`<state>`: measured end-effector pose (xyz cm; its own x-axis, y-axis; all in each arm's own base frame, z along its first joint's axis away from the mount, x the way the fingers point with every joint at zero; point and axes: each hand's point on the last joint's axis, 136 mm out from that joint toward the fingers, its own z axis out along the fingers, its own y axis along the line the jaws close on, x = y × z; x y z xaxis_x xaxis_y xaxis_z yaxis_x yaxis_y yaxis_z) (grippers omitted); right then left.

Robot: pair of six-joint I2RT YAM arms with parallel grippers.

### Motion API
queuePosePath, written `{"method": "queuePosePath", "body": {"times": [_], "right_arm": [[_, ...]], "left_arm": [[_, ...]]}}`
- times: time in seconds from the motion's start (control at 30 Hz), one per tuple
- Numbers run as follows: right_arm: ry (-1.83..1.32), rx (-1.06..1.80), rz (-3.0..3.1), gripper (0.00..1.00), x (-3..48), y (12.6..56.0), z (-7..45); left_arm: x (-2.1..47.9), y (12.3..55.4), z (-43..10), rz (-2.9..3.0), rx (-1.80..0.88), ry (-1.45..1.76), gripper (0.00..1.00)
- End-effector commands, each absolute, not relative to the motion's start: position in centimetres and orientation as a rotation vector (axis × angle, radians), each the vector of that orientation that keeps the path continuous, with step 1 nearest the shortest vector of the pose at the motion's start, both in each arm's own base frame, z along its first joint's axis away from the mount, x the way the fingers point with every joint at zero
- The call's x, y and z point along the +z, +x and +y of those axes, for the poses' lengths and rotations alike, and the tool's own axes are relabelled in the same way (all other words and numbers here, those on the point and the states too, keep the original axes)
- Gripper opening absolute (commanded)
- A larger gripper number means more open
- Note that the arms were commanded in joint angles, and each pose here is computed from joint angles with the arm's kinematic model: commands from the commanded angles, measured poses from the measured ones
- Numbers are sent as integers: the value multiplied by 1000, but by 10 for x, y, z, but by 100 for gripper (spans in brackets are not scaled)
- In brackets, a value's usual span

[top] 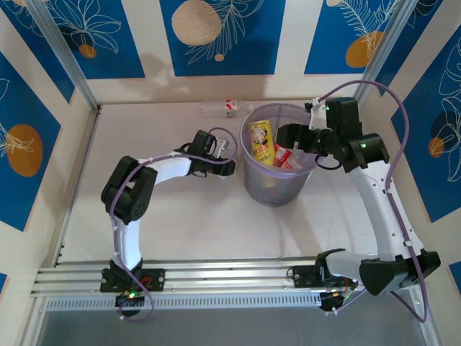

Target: Put the plastic bottles in the bin

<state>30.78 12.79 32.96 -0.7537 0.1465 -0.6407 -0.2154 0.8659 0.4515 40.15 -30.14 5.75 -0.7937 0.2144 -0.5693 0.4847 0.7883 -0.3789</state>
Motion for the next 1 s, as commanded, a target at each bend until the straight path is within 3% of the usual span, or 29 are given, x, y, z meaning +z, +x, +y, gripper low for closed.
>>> {"method": "queuePosePath", "body": {"times": [0.0,0.27,0.47,0.5,0.63,0.97], "right_arm": [[-68,701,2299,81,339,303,133],[-113,718,2266,81,349,308,145],[-171,735,2234,81,359,312,163],[-180,736,2230,81,360,312,165],[-182,725,2231,81,360,314,166],[-152,691,2252,81,355,308,155]], "left_arm": [[86,405,-293,2403,-722,468,60],[122,403,-268,2300,-758,341,50],[144,398,-254,2237,-787,290,49],[146,398,-254,2230,-782,305,51],[128,397,-261,2323,-756,408,81],[98,428,-304,2372,-821,452,97]]}}
